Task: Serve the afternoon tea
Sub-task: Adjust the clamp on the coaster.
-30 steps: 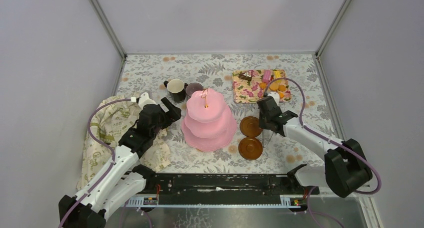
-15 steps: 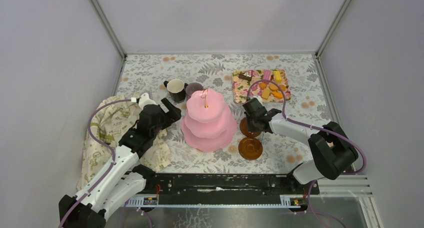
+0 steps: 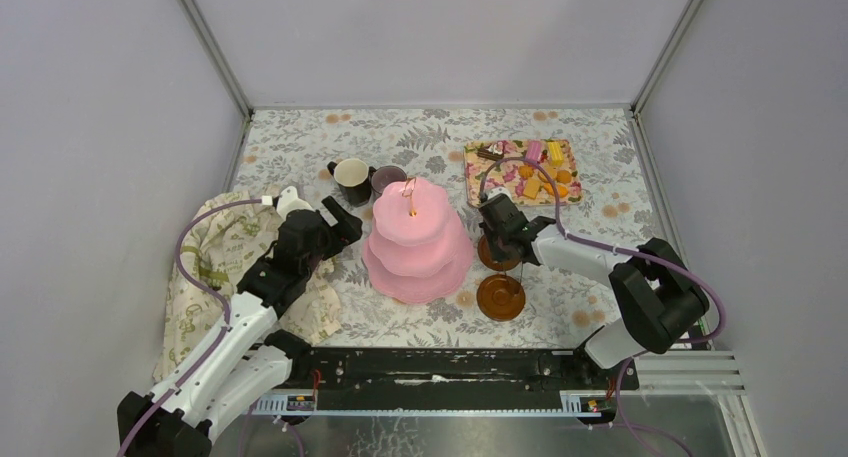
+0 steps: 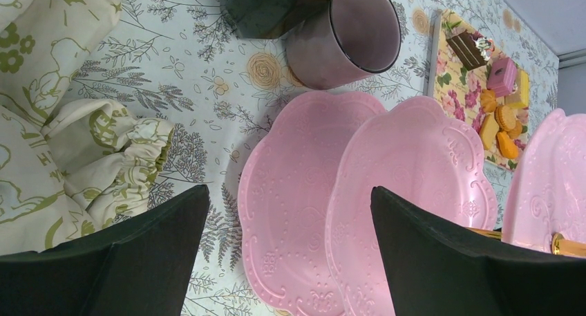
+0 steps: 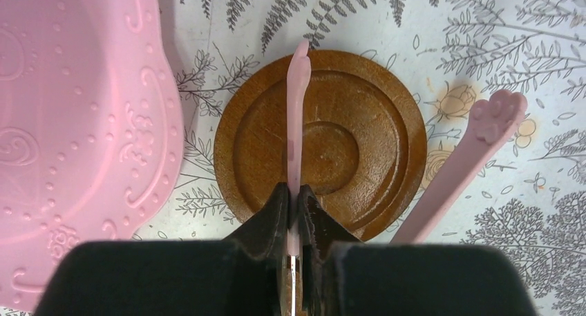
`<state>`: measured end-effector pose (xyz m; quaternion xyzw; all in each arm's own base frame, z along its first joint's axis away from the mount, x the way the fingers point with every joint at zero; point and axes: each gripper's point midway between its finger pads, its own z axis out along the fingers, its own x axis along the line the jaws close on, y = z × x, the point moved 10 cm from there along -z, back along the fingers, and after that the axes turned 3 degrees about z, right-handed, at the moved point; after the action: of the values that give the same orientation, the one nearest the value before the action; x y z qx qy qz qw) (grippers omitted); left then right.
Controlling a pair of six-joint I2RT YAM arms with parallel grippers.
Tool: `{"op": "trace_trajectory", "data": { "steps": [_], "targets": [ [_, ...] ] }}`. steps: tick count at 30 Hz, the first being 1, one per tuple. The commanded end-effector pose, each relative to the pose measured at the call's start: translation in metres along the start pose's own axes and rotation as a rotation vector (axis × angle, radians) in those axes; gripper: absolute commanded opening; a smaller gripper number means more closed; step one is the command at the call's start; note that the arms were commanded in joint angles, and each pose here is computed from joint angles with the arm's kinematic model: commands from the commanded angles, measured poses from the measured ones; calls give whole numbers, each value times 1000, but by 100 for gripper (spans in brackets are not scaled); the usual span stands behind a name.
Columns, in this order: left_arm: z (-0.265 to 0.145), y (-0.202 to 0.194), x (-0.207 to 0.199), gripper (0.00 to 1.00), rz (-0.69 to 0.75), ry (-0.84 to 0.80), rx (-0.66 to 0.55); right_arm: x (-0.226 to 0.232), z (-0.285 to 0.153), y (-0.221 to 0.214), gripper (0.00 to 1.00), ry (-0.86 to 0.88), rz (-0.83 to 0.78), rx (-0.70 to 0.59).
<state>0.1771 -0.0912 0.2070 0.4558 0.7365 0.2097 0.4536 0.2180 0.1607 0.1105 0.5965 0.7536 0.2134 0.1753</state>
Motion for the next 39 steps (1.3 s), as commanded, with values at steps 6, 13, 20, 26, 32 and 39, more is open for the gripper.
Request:
{"op": "trace_trajectory", "data": {
  "steps": [6, 13, 20, 26, 32, 39],
  "targets": [
    [0, -4, 0, 93, -11, -16, 10, 9, -1, 36, 0, 7, -105, -103],
    [0, -2, -1, 93, -3, -15, 7, 16, 12, 40, 0, 50, -157, -79],
    [2, -2, -2, 93, -2, -8, 10, 15, 17, 36, 5, 53, -176, -68],
    [2, -2, -2, 93, -2, -8, 11, 13, 17, 34, 43, 26, -171, -73],
    [1, -3, 0, 93, -10, -10, 7, 11, 11, 33, 59, 24, -150, -95],
    [-2, 1, -1, 94, -18, -1, -15, 10, -7, 41, 71, 44, -108, -180]
  ]
}}
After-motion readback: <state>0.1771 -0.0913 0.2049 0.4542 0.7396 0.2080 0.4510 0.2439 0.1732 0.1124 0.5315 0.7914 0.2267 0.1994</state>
